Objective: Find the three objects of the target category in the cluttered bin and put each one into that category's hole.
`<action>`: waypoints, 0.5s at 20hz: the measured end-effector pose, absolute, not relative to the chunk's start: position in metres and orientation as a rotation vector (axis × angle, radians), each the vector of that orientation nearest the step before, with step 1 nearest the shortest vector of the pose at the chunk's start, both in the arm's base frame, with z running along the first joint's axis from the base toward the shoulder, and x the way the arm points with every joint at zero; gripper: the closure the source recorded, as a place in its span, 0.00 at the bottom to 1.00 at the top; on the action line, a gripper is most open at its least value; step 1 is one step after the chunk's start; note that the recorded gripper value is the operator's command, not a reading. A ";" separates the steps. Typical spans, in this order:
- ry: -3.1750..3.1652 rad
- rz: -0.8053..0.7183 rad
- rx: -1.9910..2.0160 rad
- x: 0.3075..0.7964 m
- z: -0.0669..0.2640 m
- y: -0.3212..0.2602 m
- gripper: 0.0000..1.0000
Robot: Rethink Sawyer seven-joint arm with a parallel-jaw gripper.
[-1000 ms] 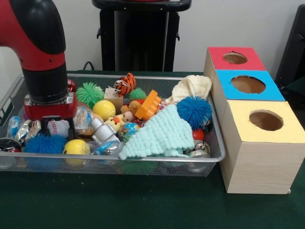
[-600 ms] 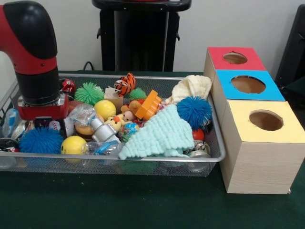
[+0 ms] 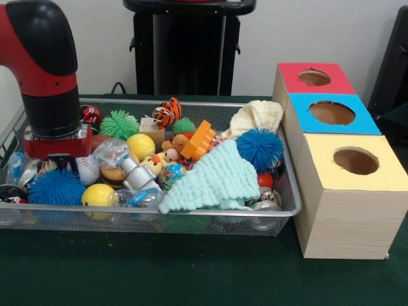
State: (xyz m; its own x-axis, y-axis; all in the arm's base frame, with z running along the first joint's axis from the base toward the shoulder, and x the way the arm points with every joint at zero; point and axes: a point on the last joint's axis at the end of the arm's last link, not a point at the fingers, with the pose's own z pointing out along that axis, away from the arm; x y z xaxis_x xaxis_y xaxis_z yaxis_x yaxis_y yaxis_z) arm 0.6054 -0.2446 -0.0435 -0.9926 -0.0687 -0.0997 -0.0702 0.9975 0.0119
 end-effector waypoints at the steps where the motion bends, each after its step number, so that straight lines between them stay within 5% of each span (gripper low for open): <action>1: 3.041 0.024 -0.109 0.604 -0.040 -0.244 1.00; 10: 3.062 0.072 -0.119 0.587 -0.004 -0.220 1.00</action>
